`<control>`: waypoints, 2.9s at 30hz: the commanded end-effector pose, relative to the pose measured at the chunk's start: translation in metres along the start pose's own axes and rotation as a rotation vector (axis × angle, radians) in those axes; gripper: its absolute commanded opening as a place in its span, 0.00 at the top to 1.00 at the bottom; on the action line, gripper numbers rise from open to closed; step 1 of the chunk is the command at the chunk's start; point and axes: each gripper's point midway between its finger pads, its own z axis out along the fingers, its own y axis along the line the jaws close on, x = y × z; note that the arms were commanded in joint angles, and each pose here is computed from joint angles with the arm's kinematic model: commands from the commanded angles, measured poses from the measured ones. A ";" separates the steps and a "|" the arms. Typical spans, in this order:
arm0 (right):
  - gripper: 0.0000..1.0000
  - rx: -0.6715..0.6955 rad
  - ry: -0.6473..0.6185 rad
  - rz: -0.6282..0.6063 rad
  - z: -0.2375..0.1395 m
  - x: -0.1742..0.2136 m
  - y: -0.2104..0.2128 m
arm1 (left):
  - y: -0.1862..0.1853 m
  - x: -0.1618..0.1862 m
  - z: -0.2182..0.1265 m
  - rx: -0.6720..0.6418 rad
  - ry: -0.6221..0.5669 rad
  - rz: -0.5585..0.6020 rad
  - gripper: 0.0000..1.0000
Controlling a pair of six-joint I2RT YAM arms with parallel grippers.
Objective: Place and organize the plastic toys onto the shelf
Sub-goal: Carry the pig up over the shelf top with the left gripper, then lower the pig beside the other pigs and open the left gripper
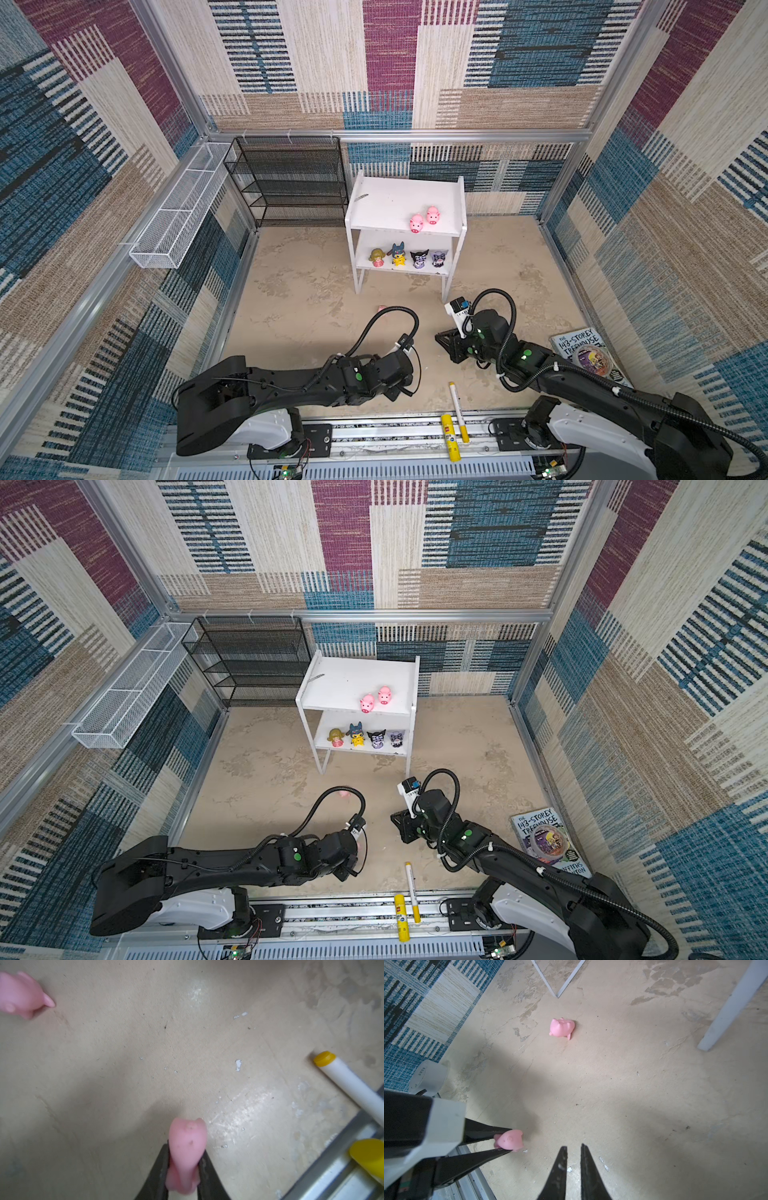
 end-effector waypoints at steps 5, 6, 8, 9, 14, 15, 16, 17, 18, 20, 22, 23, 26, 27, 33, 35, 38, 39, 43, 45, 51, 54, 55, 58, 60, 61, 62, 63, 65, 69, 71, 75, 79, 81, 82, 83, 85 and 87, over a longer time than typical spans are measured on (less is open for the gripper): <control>0.84 0.005 -0.015 -0.041 -0.010 -0.011 0.005 | 0.018 -0.058 -0.073 -0.076 -0.091 0.085 0.76; 0.83 0.003 -0.020 -0.045 -0.012 -0.013 0.006 | 0.020 -0.069 -0.086 -0.077 -0.102 0.090 0.75; 0.83 -0.004 -0.023 -0.054 -0.015 -0.016 0.008 | 0.030 -0.092 -0.109 -0.091 -0.117 0.081 0.73; 0.83 -0.010 -0.027 -0.058 -0.017 -0.018 0.010 | 0.036 -0.106 -0.121 -0.100 -0.122 0.071 0.73; 0.82 -0.048 -0.047 -0.059 -0.024 -0.019 0.018 | 0.072 -0.170 -0.168 -0.169 -0.130 0.035 0.72; 0.82 -0.054 -0.048 -0.060 -0.025 -0.019 0.019 | 0.078 -0.182 -0.175 -0.184 -0.129 0.038 0.72; 0.82 -0.057 -0.045 -0.059 -0.025 -0.018 0.019 | 0.083 -0.194 -0.181 -0.194 -0.139 0.037 0.72; 0.82 -0.061 -0.041 -0.061 -0.024 -0.018 0.020 | 0.088 -0.206 -0.185 -0.203 -0.141 0.037 0.72; 0.82 -0.064 -0.041 -0.062 -0.025 -0.017 0.020 | 0.091 -0.216 -0.192 -0.207 -0.151 0.030 0.72; 0.82 -0.074 -0.046 -0.063 -0.026 -0.018 0.022 | 0.100 -0.241 -0.201 -0.223 -0.172 0.008 0.71; 0.82 -0.079 -0.055 -0.063 -0.028 -0.019 0.023 | 0.105 -0.261 -0.206 -0.231 -0.196 -0.011 0.70; 0.82 -0.082 -0.058 -0.065 -0.029 -0.020 0.024 | 0.108 -0.269 -0.207 -0.236 -0.205 -0.024 0.70; 0.82 -0.087 -0.056 -0.065 -0.029 -0.020 0.025 | 0.116 -0.289 -0.208 -0.239 -0.235 -0.060 0.70; 0.82 -0.092 -0.054 -0.065 -0.029 -0.020 0.026 | 0.117 -0.295 -0.206 -0.239 -0.243 -0.069 0.70; 0.82 -0.115 -0.059 -0.067 -0.032 -0.020 0.030 | 0.123 -0.329 -0.188 -0.255 -0.281 -0.080 0.70; 0.82 -0.122 -0.057 -0.068 -0.032 -0.020 0.031 | 0.128 -0.337 -0.178 -0.264 -0.282 -0.093 0.70; 0.82 -0.125 -0.053 -0.067 -0.031 -0.018 0.031 | 0.135 -0.345 -0.166 -0.257 -0.281 -0.123 0.70; 0.82 -0.125 -0.054 -0.067 -0.032 -0.018 0.031 | 0.138 -0.347 -0.164 -0.259 -0.283 -0.133 0.70; 0.82 -0.126 -0.065 -0.065 -0.033 -0.020 0.032 | 0.144 -0.354 -0.155 -0.241 -0.289 -0.160 0.70; 0.82 -0.127 -0.068 -0.065 -0.034 -0.020 0.032 | 0.143 -0.357 -0.149 -0.219 -0.289 -0.164 0.70; 0.82 -0.126 -0.062 -0.066 -0.033 -0.018 0.031 | 0.142 -0.357 -0.141 -0.200 -0.276 -0.180 0.67; 0.82 -0.128 -0.062 -0.066 -0.033 -0.019 0.032 | 0.142 -0.354 -0.140 -0.201 -0.268 -0.185 0.66; 0.82 -0.128 -0.061 -0.065 -0.033 -0.019 0.032 | 0.143 -0.353 -0.139 -0.204 -0.264 -0.190 0.66; 0.82 -0.128 -0.059 -0.066 -0.033 -0.018 0.032 | 0.144 -0.350 -0.138 -0.210 -0.255 -0.194 0.65; 0.82 -0.125 -0.065 -0.065 -0.033 -0.020 0.031 | 0.145 -0.350 -0.137 -0.213 -0.252 -0.197 0.64; 0.82 -0.127 -0.067 -0.067 -0.034 -0.020 0.032 | 0.146 -0.349 -0.136 -0.217 -0.252 -0.200 0.64; 0.82 -0.124 -0.067 -0.066 -0.034 -0.020 0.031 | 0.146 -0.349 -0.136 -0.220 -0.252 -0.199 0.63; 0.82 -0.124 -0.065 -0.063 -0.034 -0.020 0.031 | 0.147 -0.350 -0.138 -0.223 -0.255 -0.205 0.63; 0.82 -0.124 -0.065 -0.064 -0.033 -0.020 0.031 | 0.148 -0.350 -0.138 -0.227 -0.255 -0.207 0.61; 0.82 -0.121 -0.067 -0.064 -0.033 -0.020 0.031 | 0.152 -0.350 -0.138 -0.236 -0.257 -0.213 0.59; 0.82 -0.122 -0.066 -0.062 -0.033 -0.020 0.031 | 0.153 -0.351 -0.140 -0.241 -0.263 -0.215 0.59; 0.82 -0.124 -0.068 -0.059 -0.033 -0.019 0.031 | 0.156 -0.354 -0.141 -0.239 -0.271 -0.217 0.58; 0.82 -0.124 -0.068 -0.056 -0.034 -0.019 0.031 | 0.157 -0.357 -0.140 -0.234 -0.279 -0.212 0.58; 0.82 -0.123 -0.071 -0.054 -0.035 -0.019 0.031 | 0.157 -0.360 -0.140 -0.229 -0.285 -0.211 0.58; 0.82 -0.122 -0.072 -0.054 -0.035 -0.019 0.030 | 0.157 -0.361 -0.141 -0.225 -0.290 -0.211 0.58; 0.82 -0.126 -0.072 -0.054 -0.035 -0.019 0.031 | 0.157 -0.363 -0.142 -0.222 -0.295 -0.211 0.57; 0.82 -0.125 -0.073 -0.053 -0.035 -0.019 0.031 | 0.156 -0.365 -0.145 -0.212 -0.308 -0.209 0.56; 0.82 -0.123 -0.069 -0.052 -0.034 -0.019 0.030 | 0.154 -0.368 -0.152 -0.199 -0.324 -0.206 0.52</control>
